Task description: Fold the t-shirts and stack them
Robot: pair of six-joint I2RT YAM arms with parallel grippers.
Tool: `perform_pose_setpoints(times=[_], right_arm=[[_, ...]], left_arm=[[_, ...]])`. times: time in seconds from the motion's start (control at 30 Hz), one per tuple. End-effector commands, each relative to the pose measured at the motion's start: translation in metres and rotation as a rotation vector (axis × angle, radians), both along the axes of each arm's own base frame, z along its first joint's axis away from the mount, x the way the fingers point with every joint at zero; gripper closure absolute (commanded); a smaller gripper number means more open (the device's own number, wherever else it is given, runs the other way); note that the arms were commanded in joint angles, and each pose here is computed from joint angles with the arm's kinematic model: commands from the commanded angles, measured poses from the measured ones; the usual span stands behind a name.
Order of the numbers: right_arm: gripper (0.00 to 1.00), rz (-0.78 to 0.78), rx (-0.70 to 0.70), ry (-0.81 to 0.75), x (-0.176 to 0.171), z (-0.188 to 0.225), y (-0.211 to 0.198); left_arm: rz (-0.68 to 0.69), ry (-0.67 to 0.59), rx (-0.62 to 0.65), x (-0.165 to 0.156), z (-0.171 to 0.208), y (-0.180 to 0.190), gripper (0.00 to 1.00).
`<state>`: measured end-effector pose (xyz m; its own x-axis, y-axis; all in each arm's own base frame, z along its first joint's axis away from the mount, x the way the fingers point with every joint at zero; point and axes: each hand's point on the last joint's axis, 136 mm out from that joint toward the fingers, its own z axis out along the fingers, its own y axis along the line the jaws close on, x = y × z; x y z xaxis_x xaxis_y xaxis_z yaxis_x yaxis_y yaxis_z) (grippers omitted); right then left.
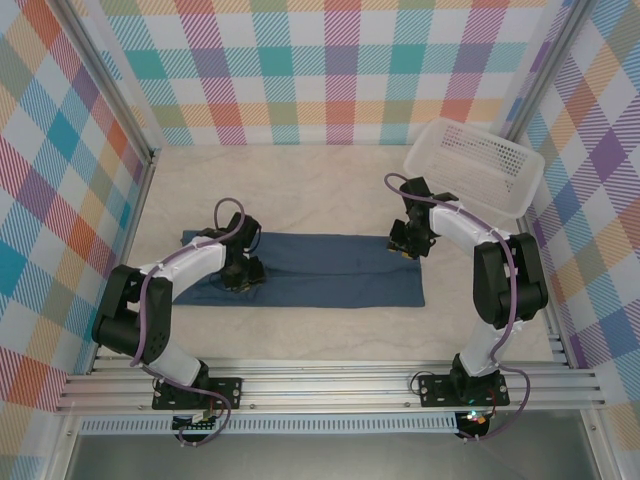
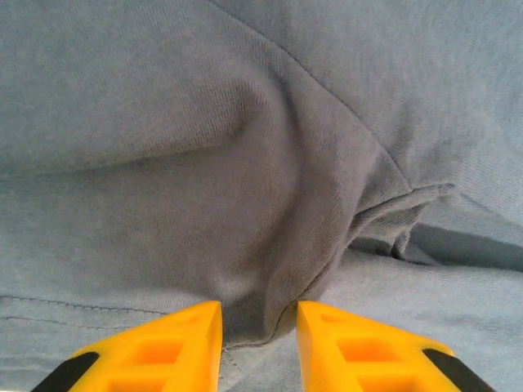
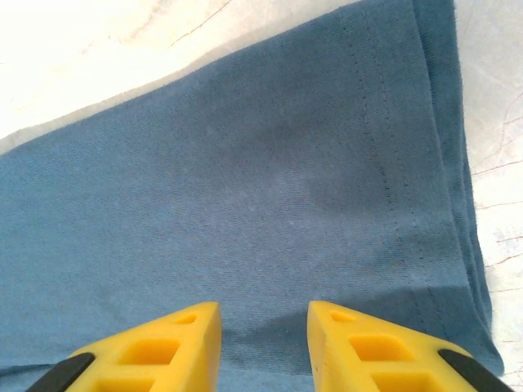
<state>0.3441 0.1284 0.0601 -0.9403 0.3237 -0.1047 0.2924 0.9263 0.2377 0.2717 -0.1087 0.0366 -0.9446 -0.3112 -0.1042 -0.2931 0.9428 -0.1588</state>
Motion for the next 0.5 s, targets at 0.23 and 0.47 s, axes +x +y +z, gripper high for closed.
perform_pose_setpoints(times=[0.23,0.47], right_arm=[[0.67,-0.007,0.007,-0.009,0.0,0.007,0.0],[0.67,-0.009,0.004,0.008,-0.003,0.0,0.0]], left_arm=[[0.015,0.004,-0.058,-0.018,0.0,-0.014,0.75],[0.024,0.038,-0.081,-0.026,-0.018,-0.022,0.76]])
